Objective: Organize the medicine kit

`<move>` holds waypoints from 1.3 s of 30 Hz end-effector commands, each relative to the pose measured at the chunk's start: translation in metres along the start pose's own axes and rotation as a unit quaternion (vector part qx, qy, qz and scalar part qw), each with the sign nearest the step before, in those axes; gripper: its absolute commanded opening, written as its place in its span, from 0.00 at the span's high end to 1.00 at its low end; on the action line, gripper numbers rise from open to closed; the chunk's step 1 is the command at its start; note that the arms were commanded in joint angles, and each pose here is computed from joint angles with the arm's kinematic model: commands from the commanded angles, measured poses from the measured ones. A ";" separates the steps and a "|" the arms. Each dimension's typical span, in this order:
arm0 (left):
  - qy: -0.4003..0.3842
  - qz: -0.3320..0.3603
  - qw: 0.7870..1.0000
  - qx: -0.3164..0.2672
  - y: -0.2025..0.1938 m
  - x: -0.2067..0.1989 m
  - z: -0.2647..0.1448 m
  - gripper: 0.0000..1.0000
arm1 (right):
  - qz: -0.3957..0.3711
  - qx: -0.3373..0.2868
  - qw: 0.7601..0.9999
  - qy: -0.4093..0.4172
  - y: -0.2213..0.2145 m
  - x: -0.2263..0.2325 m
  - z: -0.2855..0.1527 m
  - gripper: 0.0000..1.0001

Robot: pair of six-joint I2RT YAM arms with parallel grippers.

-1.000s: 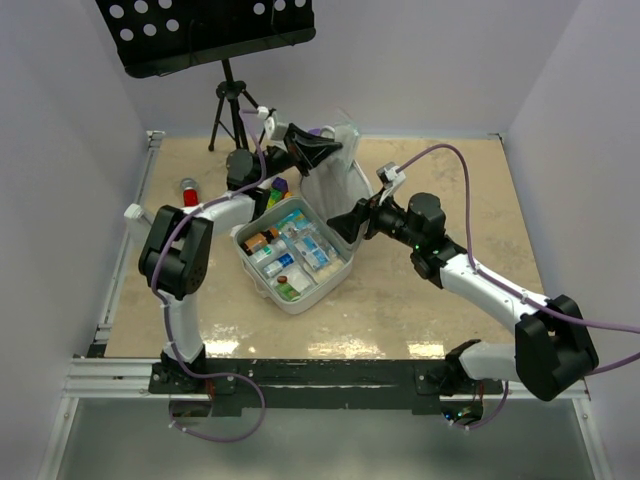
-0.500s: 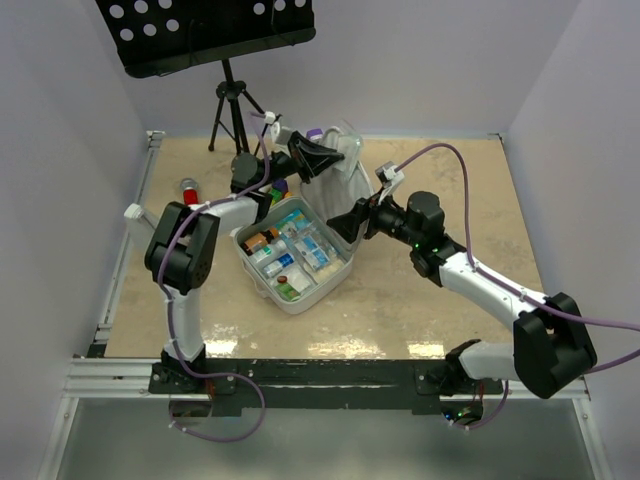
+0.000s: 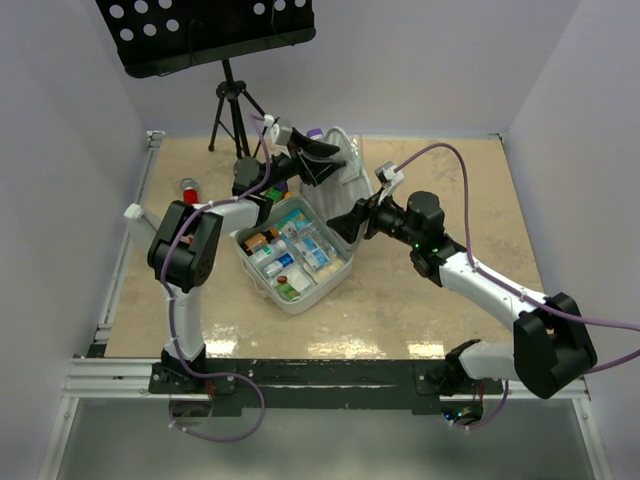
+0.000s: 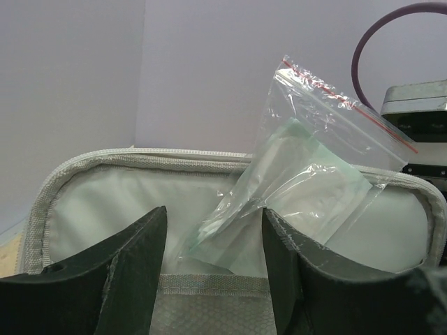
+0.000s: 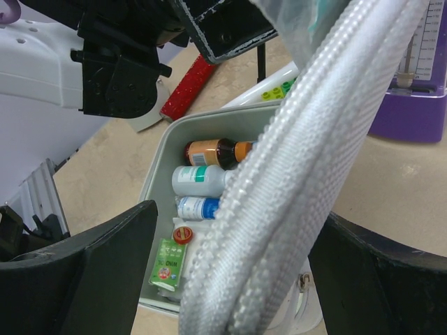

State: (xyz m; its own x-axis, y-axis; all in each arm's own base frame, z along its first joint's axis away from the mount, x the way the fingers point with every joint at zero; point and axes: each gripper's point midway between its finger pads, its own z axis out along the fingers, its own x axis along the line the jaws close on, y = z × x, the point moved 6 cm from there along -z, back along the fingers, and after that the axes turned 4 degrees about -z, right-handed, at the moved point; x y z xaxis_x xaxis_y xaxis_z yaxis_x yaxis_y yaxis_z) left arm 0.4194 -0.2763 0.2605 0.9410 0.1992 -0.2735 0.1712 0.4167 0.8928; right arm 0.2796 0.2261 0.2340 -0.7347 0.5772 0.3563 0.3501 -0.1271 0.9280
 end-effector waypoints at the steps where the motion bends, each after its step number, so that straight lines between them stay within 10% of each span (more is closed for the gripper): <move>1: -0.113 0.202 0.958 -0.171 0.068 -0.053 -0.006 0.39 | -0.014 -0.010 0.999 0.038 0.014 0.013 0.003 0.12; 16: -0.096 0.231 0.952 -0.173 0.084 -0.060 -0.023 0.29 | -0.013 -0.011 0.999 0.036 0.013 0.012 0.003 0.12; 19: -0.083 0.228 0.954 -0.178 0.088 -0.059 -0.030 0.00 | -0.012 -0.010 0.999 0.037 0.012 0.012 0.003 0.12; 39: -0.066 0.237 0.952 -0.182 0.108 -0.053 -0.046 0.00 | -0.011 -0.010 0.999 0.032 0.011 0.010 0.004 0.12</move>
State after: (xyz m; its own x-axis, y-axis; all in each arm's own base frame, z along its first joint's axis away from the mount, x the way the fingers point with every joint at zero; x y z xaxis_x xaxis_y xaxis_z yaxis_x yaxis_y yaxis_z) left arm 0.4266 -0.2138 0.2707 0.8843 0.3579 -0.2999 0.1130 0.4591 0.8812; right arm 0.2769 0.2277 0.2343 -0.7481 0.5583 0.3585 0.3541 -0.1210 0.9273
